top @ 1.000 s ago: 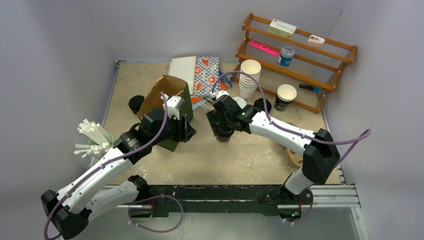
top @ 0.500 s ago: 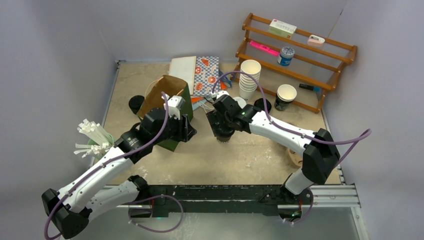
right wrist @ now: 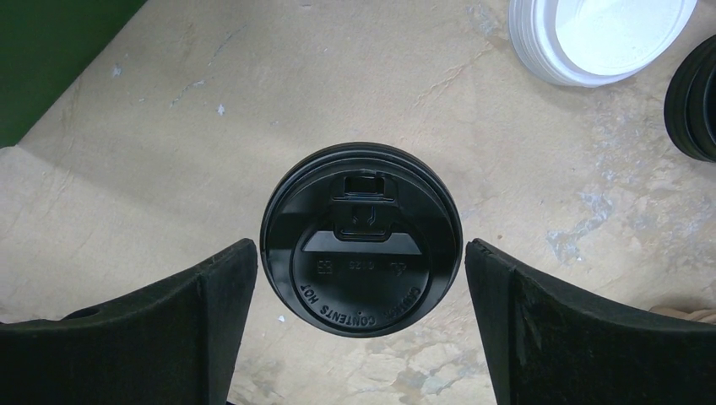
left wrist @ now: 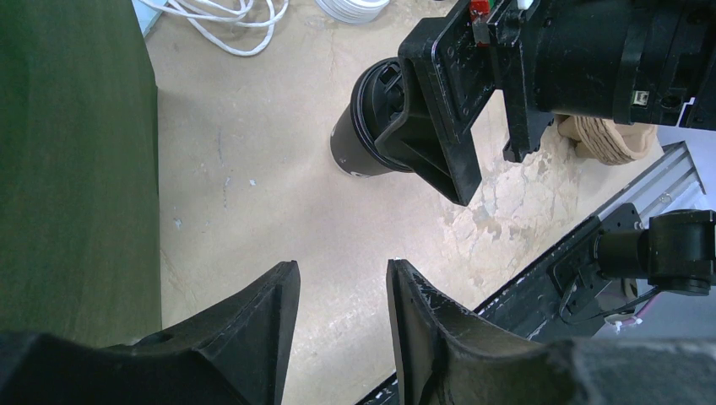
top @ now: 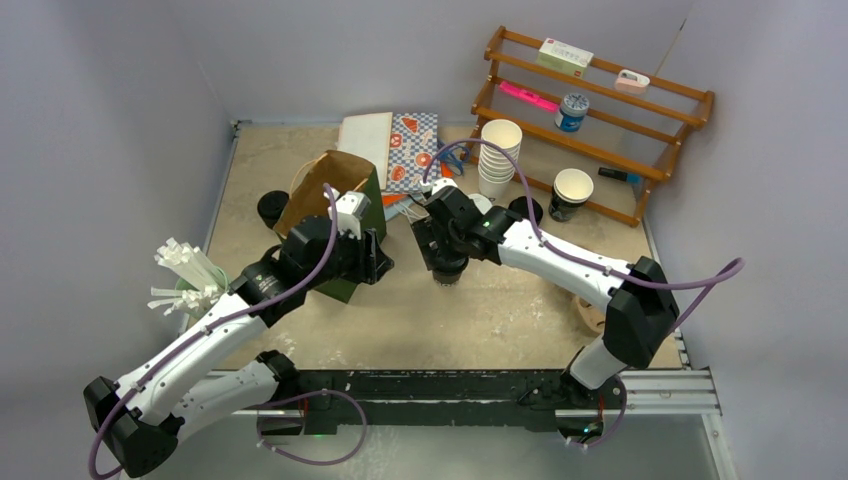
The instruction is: Pack the takeout coffee
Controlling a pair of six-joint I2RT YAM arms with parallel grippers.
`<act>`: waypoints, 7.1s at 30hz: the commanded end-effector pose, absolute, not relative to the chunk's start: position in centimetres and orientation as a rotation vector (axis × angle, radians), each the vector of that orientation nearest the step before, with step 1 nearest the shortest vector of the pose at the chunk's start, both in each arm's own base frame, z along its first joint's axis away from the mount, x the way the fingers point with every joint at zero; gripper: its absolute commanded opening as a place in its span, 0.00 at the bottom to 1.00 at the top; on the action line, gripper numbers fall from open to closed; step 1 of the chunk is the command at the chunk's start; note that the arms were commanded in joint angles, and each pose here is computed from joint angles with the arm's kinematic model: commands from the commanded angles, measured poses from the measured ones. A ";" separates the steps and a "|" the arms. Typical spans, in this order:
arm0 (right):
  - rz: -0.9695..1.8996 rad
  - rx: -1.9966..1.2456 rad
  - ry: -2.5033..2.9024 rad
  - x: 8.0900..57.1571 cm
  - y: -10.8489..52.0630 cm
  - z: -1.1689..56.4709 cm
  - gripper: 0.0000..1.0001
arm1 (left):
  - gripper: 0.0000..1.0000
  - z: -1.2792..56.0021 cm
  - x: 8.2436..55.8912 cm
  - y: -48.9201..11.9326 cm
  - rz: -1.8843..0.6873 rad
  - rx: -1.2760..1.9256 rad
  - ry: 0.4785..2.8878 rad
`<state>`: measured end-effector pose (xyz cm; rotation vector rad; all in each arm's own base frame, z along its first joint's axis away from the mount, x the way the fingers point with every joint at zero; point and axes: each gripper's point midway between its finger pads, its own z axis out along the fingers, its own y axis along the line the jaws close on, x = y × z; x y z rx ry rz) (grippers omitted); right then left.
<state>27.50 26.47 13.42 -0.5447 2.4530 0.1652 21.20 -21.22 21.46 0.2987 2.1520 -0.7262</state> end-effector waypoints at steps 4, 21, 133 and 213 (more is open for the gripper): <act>0.160 -0.546 2.444 28.0 26.7 14.0 0.92 | 0.45 22.3 21.5 -21.7 -0.747 0.306 2.114; 0.151 -0.547 2.473 27.4 26.2 12.6 0.88 | 0.45 22.0 21.4 -21.6 -0.747 0.303 2.118; 0.358 -0.481 1.968 23.8 21.2 35.1 0.66 | 0.04 26.6 31.3 -9.7 -0.323 0.013 2.365; 0.127 -0.283 2.065 21.1 12.9 32.4 0.66 | 0.42 32.6 28.6 -29.7 -0.482 0.565 2.143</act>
